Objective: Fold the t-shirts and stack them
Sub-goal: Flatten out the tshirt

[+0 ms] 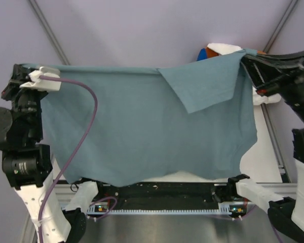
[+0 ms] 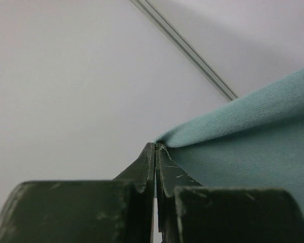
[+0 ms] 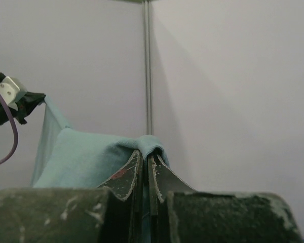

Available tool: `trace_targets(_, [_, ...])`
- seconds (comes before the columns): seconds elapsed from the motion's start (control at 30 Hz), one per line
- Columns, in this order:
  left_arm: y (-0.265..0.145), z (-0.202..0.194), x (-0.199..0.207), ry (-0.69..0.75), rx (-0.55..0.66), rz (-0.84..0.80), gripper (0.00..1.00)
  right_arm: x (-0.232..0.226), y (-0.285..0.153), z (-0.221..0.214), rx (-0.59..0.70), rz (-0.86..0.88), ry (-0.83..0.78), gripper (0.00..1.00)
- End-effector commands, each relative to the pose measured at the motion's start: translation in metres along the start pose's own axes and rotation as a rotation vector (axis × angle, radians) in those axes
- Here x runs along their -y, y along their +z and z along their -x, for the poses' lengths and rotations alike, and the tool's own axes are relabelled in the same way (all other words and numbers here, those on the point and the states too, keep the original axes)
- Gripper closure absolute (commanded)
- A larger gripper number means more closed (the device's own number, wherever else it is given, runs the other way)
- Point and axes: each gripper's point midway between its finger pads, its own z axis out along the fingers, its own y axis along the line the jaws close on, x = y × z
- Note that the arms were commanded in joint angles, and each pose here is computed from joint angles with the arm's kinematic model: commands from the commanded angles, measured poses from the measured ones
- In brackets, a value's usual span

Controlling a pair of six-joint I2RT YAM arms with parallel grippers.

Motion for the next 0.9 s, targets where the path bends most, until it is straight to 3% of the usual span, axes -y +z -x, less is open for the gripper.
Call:
trace_targets(0.0, [0.038, -0.062, 0.066, 0.020, -0.158, -0.133, 1.00, 0.051, 0.034, -0.094, -0.147, -0.058, 0.168, 1.00])
trace_targets(0.27, [0.082, -0.191, 0.242, 0.016, -0.322, -0.446, 1.00, 0.142, 0.055, -0.333, -0.465, -0.185, 0.424, 1.00])
trace_targets(0.37, [0.100, -0.235, 0.289, 0.021, -0.392, -0.491, 1.00, 0.167, 0.058, -0.398, -0.575, -0.226, 0.472, 1.00])
trace_targets(0.6, [0.145, -0.295, 0.345, 0.026, -0.496, -0.503, 1.00, 0.197, 0.053, -0.484, -0.735, -0.294, 0.541, 1.00])
trace_targets(0.87, [0.138, -0.319, 0.368, 0.090, -0.527, -0.574, 1.00, 0.189, 0.021, -0.510, -0.848, -0.328, 0.566, 1.00])
